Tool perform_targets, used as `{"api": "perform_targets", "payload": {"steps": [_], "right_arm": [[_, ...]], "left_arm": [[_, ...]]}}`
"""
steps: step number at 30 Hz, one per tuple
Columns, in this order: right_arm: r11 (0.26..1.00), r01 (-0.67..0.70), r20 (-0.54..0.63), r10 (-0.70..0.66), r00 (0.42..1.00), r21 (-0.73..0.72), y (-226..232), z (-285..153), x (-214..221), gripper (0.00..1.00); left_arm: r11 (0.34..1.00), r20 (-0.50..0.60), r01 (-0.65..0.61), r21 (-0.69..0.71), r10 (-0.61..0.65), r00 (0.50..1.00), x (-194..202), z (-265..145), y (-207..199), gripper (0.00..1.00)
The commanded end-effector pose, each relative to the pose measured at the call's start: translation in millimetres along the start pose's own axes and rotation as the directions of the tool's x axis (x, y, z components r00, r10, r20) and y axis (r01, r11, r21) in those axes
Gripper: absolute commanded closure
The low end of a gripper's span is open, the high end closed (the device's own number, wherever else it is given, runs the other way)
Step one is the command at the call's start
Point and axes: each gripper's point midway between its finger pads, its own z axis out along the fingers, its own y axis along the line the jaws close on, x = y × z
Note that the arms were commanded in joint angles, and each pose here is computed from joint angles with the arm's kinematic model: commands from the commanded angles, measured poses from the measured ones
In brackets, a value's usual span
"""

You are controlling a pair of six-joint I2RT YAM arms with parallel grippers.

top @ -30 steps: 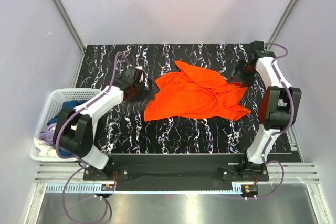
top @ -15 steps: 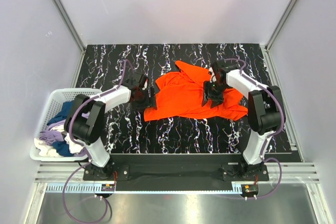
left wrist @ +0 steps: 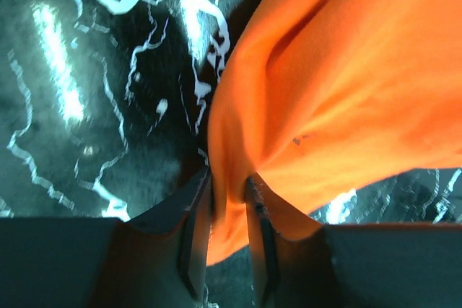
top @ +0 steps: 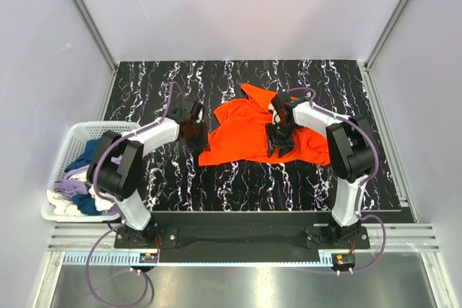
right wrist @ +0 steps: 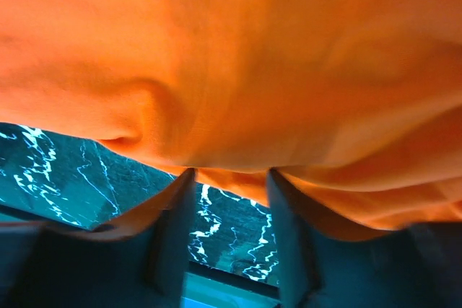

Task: Fold and stack the t-shirts
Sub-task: Flatten the tshirt out

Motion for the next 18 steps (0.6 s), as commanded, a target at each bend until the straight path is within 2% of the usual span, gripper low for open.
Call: {"api": "perform_targets", "payload": {"steps": [1, 2, 3, 5, 6, 7, 9, 11, 15, 16, 18], "right_arm": [[0.999, 0.028, 0.015, -0.029, 0.999, 0.031, -1.7, 8.1, -0.1, 0.52], [0.999, 0.027, 0.010, -0.028, 1.000, 0.033, -2.0, 10.8, 0.8, 0.57], [0.999, 0.025, 0.007, -0.026, 1.000, 0.028, -1.0, 12.2, 1.5, 0.67], [1.000, 0.021, -0.005, -0.021, 1.000, 0.014, 1.0, 14.6, 5.5, 0.75], [1.000, 0.023, -0.010, -0.023, 1.000, 0.007, 4.5, 13.6, 9.0, 0.85], [1.000, 0.020, 0.004, -0.020, 1.000, -0.011, 9.0, 7.0, 9.5, 0.90], [0.999, 0.014, -0.009, -0.014, 1.000, -0.050, 18.4, 0.5, 22.5, 1.00], [0.995, -0.007, 0.000, 0.007, 1.000, -0.101, 29.7, -18.3, 36.2, 1.00], [0.986, -0.028, 0.038, 0.035, 0.999, -0.162, 42.8, -50.7, 47.8, 1.00], [0.984, -0.020, 0.064, 0.032, 0.997, -0.174, 47.8, -59.8, 40.8, 0.96], [0.985, -0.007, 0.087, 0.023, 0.996, -0.175, 51.6, -64.1, 27.9, 0.80]], "left_arm": [[0.998, 0.133, -0.034, 0.046, 0.027, 0.991, -30.8, -46.6, -20.8, 0.72], [0.998, 0.141, -0.046, 0.040, 0.040, 0.989, -30.7, -53.0, -22.1, 0.72], [0.998, 0.155, -0.054, 0.041, 0.047, 0.987, -32.2, -59.9, -24.1, 0.76], [0.997, 0.195, -0.072, 0.036, 0.064, 0.979, -35.3, -80.0, -29.4, 0.80], [0.996, 0.207, -0.077, 0.034, 0.068, 0.976, -36.1, -87.1, -31.2, 0.88], [0.997, 0.212, -0.076, 0.022, 0.069, 0.975, -34.0, -95.4, -30.6, 0.93], [0.995, 0.274, -0.087, 0.039, 0.073, 0.959, -39.1, -121.0, -39.1, 0.96], [0.995, 0.334, -0.082, 0.052, 0.060, 0.941, -44.8, -146.0, -44.2, 0.97], [0.997, 0.415, -0.082, 0.015, 0.068, 0.907, -70.0, -166.4, -47.0, 0.97], [0.996, 0.428, -0.087, -0.004, 0.080, 0.900, -79.7, -165.8, -46.4, 0.97], [0.997, 0.419, -0.076, -0.022, 0.078, 0.905, -102.5, -150.6, -47.9, 0.97]]}}
